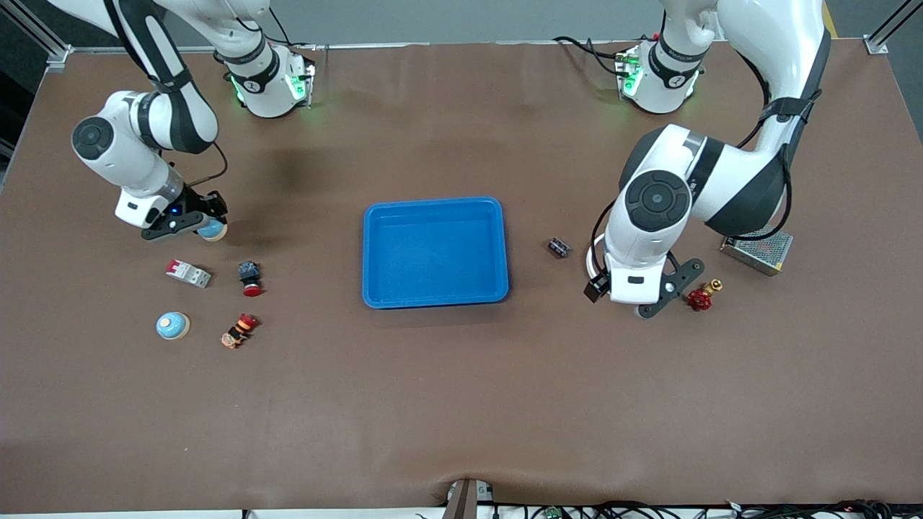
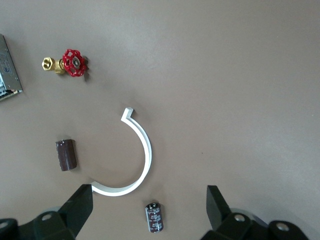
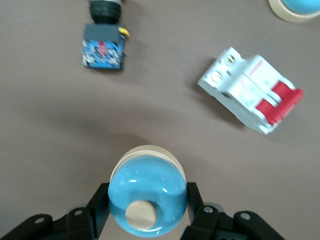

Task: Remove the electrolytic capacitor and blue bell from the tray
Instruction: 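Lower the bell beside the buttons while the left arm returns to rest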

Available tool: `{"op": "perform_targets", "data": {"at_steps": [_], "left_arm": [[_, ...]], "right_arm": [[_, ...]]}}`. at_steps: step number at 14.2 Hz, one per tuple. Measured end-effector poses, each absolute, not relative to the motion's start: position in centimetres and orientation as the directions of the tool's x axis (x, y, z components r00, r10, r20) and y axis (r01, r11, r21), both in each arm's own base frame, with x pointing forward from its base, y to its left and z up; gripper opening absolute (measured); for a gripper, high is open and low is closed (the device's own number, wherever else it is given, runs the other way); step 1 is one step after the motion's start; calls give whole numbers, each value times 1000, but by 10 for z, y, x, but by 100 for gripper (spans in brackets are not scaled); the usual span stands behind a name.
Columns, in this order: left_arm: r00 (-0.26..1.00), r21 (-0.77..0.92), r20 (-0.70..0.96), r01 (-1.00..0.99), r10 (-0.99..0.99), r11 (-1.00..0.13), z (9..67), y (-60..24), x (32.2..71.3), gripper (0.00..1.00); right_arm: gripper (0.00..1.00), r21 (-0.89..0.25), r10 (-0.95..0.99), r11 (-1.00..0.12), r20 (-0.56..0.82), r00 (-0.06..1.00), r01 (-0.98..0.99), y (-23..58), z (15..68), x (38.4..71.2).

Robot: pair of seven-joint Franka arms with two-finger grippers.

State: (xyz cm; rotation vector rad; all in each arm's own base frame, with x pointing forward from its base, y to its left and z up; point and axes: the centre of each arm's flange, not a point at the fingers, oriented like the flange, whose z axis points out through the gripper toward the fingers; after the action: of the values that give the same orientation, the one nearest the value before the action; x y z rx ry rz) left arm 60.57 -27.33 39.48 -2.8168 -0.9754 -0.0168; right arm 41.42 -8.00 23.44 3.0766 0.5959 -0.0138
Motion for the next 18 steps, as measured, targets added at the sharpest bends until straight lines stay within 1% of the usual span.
{"op": "perform_targets", "data": {"at_steps": [5, 8, 12, 15, 18], "left_arm": [[816, -153, 57, 577, 576, -802, 417, -263, 614, 100], [847, -143, 63, 530, 527, -836, 442, -249, 620, 100], [860, -143, 77, 510, 504, -848, 479, -221, 621, 100], [913, -161, 59, 407, 403, -899, 506, -214, 619, 100], [932, -154, 62, 363, 358, -919, 524, -194, 623, 100]], "right_arm": [[66, 2, 375, -927, -6, 927, 375, -96, 205, 403], [66, -4, 379, -925, -8, 925, 379, -109, 192, 398], [66, -18, 360, -933, -25, 932, 360, -117, 183, 392], [66, -26, 348, -937, -34, 937, 347, -122, 176, 389], [66, -26, 348, -937, -33, 937, 347, -122, 176, 389]]}}
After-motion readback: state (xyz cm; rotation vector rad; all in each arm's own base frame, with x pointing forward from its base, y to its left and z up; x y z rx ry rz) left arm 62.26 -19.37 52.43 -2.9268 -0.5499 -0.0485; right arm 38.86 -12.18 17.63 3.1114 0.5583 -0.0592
